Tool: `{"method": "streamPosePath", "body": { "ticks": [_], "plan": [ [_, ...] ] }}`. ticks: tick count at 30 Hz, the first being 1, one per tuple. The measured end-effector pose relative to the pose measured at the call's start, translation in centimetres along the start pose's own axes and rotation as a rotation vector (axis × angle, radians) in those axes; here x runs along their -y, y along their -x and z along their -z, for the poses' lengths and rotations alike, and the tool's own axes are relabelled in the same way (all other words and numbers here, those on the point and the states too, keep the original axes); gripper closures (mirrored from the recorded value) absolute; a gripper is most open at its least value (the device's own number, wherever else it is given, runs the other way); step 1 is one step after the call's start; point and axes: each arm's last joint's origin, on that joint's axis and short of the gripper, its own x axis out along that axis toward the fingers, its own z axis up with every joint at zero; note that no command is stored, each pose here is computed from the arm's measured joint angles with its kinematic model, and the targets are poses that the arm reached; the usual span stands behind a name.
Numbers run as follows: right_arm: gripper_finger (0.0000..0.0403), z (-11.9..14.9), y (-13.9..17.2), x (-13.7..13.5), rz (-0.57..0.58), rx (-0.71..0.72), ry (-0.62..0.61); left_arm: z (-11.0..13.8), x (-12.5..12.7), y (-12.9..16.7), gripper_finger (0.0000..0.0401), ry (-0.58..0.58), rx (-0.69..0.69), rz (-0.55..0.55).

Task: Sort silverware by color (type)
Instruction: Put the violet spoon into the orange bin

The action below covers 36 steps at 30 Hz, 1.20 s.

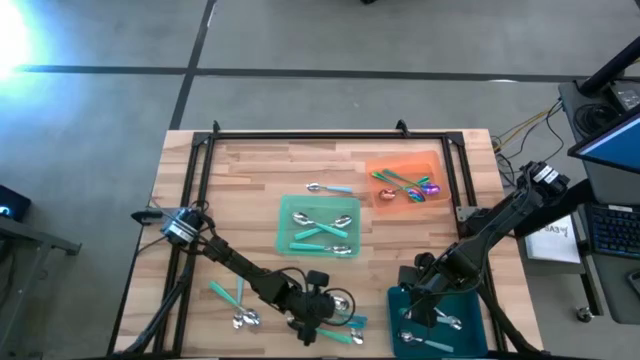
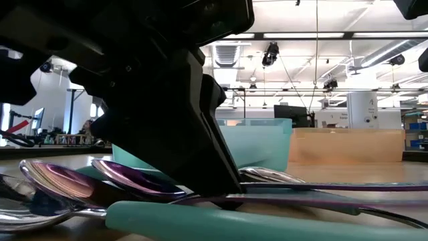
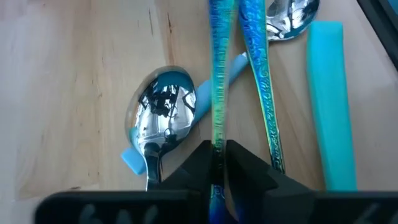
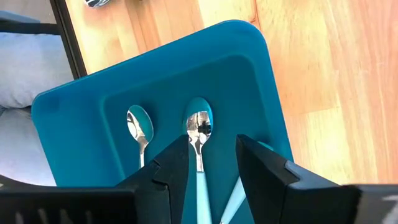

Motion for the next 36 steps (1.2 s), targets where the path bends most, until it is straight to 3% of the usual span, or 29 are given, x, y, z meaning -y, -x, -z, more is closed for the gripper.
{"method": "streamPosePath", "body": {
  "ticks": [2,9,18,23,28,36],
  "plan": [
    [0.028,0.0,0.0,0.0,0.0,0.0,0.0,0.1,0.0,0.0,0.0391,0.025,-0.011,-0.002],
    [0.028,0.0,0.0,0.0,0.0,0.0,-0.001,-0.1,-0.1,0.4,0.0396,0.053,-0.039,-0.005],
    [0.028,-0.3,0.6,-0.6,-0.023,0.014,-0.009,-1.4,-1.4,3.8,0.0398,0.017,-0.176,-0.11],
    [0.028,-1.2,1.6,-1.3,0.021,0.166,0.061,-2.9,-1.5,6.1,0.0398,0.058,-0.085,-0.149],
    [0.028,-2.0,1.9,-1.2,0.13,0.338,0.107,-4.3,-2.0,8.3,0.0399,0.109,0.033,-0.261],
    [0.028,-3.7,1.9,-1.8,0.161,0.668,0.223,-6.1,-2.9,12.7,0.0399,0.227,0.285,-0.554]
  ]
}}
